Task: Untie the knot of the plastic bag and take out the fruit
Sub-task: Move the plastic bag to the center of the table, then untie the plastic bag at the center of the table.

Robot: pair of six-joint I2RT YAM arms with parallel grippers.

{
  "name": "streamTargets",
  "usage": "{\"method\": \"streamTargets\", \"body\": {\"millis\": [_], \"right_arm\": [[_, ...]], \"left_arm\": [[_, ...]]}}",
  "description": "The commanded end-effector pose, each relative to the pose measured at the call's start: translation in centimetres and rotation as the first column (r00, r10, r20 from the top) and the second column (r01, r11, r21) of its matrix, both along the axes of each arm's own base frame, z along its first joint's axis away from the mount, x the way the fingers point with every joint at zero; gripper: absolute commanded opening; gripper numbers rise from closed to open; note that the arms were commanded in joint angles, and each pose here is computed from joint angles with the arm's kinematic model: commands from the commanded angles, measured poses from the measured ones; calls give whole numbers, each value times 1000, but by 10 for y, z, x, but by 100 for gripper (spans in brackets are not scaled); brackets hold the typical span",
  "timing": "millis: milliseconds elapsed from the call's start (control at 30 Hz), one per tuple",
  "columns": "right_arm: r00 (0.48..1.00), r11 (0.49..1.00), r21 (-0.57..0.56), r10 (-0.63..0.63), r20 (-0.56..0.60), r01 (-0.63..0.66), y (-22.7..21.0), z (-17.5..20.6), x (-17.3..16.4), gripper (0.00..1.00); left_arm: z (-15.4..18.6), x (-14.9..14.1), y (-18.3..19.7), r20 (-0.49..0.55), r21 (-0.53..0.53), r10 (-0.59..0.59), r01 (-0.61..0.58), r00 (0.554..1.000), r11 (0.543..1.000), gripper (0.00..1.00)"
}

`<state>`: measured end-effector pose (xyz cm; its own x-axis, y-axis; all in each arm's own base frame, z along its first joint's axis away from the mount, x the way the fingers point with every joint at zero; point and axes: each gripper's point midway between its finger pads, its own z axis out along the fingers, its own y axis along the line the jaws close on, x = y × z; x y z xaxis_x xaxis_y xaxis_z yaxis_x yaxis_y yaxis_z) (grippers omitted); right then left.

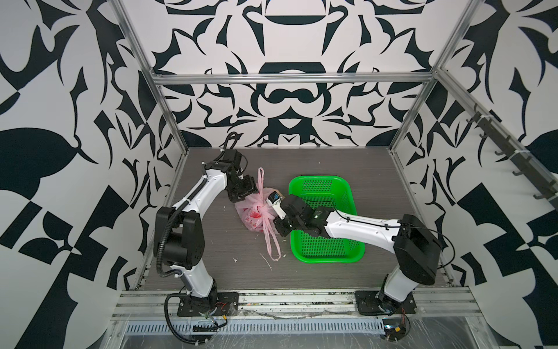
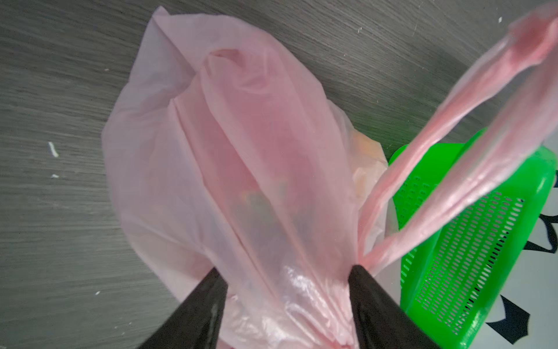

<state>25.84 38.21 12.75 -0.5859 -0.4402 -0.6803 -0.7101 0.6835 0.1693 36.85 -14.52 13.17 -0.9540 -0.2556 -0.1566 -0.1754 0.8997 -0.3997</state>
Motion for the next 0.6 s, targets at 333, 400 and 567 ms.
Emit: {"method": "streamTargets", "body": {"millis": [333, 400, 567], "right_arm": [[988, 998, -19, 58, 145, -56, 14, 47, 5, 25], [982, 996, -48, 81, 173, -74, 19, 49, 5, 27], [970, 992, -73, 119, 211, -106, 33, 54, 10, 34]], "left_arm": [[-9, 6, 1, 33, 21, 58, -59, 998, 998, 14], [-7, 5, 2, 51, 14, 75, -75, 996, 997, 8], [-4, -2, 8, 73, 15, 105, -107, 992, 994, 3]]}}
